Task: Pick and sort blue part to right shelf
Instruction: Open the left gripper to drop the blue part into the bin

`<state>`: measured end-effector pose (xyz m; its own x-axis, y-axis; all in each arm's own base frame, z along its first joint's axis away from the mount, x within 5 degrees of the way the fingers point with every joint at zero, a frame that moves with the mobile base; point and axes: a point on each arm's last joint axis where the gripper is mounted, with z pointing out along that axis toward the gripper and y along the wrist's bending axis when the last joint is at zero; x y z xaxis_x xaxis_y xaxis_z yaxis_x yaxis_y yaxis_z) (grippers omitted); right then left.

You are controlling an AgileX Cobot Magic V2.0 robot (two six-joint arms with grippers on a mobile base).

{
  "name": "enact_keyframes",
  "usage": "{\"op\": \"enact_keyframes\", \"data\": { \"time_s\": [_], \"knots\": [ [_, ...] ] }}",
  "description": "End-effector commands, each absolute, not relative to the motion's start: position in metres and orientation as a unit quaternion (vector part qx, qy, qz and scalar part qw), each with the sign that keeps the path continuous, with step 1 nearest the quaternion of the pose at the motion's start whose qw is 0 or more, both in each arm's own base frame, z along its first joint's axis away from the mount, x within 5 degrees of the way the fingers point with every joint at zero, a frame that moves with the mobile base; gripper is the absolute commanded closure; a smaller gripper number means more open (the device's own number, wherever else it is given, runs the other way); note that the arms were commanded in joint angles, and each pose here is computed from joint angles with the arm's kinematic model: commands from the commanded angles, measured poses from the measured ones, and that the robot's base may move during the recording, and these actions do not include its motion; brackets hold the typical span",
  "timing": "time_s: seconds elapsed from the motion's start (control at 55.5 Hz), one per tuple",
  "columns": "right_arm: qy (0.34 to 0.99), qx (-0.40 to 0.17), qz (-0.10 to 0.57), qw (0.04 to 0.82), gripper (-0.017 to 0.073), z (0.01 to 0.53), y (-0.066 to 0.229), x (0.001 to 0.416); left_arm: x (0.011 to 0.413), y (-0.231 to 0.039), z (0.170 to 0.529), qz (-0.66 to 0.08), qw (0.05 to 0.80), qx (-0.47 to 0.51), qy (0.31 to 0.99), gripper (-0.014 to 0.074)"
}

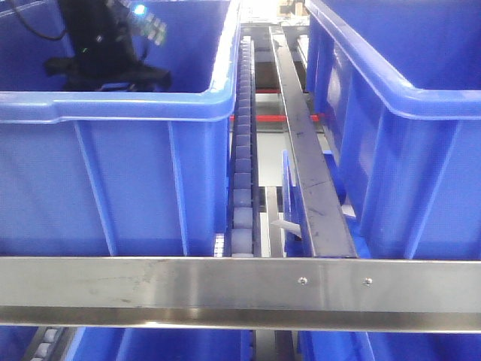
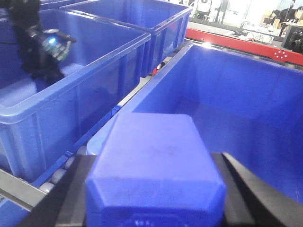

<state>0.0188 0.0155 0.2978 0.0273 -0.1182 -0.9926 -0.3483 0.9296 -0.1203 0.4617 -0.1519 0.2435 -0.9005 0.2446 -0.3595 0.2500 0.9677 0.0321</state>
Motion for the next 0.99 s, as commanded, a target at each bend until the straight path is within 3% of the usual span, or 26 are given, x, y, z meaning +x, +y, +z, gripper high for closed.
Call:
{"op": "enact_keyframes", "data": {
  "time_s": [0.0,0.162,0.271,0.433,0.739,0.974],
  "knots": [
    [0.658,-0.149,0.085,0.734,0.0386,0.314,0.014,0.018,0.459,-0.149,0.287,-0.035,0.237,0.113,0.964,0.0286],
    [0.658,-0.149,0.085,0.734,0.0386,0.314,0.014,0.018,0.459,-0.143,0.287,-0.035,0.227,0.108,0.967,0.0055],
    [0.658,-0.149,0.085,0.734,0.0386,0.314,0.014,0.018,0.459,-0.14,0.287,-0.036,0.22,0.113,0.968,-0.004],
    [0.658,-0.149,0.085,0.734,0.0386,0.314,0.014,0.018,0.452,-0.134,0.303,-0.041,0.226,0.121,0.966,-0.0048],
    [0.658,-0.149,0.085,0.734,0.0386,0.314,0.014,0.018,0.406,-0.12,0.38,-0.05,0.299,0.131,0.944,-0.0048],
    [0.658,-0.149,0.085,0.734,0.0386,0.314,0.014,0.018,0.357,-0.106,0.385,-0.051,0.327,0.137,0.934,-0.0046]
  ]
}}
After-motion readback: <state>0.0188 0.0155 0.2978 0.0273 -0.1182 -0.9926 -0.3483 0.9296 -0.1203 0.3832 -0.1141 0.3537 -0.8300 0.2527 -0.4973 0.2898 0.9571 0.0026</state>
